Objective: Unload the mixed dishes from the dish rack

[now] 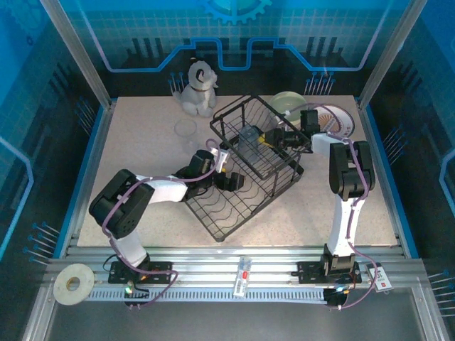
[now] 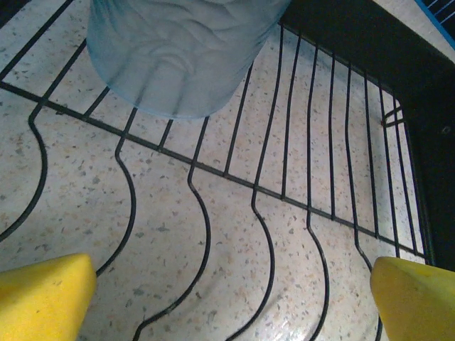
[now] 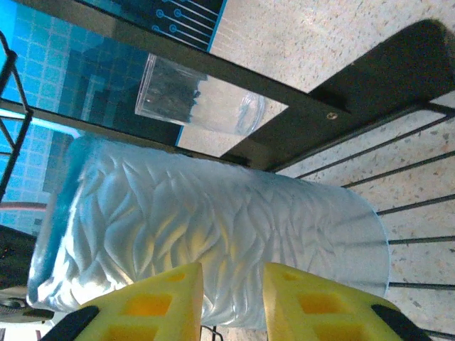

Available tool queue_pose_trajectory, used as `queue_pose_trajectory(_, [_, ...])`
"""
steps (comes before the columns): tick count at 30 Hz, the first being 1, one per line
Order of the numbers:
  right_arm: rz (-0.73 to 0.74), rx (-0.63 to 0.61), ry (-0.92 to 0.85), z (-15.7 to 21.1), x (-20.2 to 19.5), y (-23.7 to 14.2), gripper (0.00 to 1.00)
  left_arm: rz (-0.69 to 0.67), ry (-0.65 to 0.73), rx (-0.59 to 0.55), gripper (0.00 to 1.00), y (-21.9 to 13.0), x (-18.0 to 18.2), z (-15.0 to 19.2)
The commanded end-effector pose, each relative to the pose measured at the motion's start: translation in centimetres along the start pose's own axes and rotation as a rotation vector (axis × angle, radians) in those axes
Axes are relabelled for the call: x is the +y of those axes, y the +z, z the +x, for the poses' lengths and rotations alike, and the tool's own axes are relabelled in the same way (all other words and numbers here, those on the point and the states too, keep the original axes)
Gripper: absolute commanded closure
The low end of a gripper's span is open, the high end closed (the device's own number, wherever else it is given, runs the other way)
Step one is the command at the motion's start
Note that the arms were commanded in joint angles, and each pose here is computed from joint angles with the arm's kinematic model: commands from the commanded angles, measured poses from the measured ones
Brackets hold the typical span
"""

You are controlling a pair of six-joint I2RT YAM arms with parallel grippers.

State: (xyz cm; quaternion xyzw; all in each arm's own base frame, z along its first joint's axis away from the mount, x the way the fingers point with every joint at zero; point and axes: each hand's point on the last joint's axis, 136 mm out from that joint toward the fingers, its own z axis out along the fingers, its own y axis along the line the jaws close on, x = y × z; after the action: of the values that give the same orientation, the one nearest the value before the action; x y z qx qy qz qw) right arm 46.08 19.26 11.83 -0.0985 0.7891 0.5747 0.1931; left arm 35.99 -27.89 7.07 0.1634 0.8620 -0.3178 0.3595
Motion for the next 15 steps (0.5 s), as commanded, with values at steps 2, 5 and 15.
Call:
queue_pose_trajectory(2, [-0.011, 0.006, 0.008, 0.8, 1.0, -0.3, 0.71, 0.055, -0.012, -0.066, 0.01, 0.1, -1.0, -1.8])
queue_pose_trajectory(5, [-0.021, -0.043, 0.019, -0.1, 1.0, -1.1, 0.71, 0.028, -0.022, -0.065, 0.01, 0.0, -0.6, -1.5])
queue_pose_trajectory(15, [-0.018, -0.107, 0.029, -2.0, 0.9, -0.7, 0.71, 0.097, 0.057, -0.118, 0.01, 0.0, -1.5, -0.8])
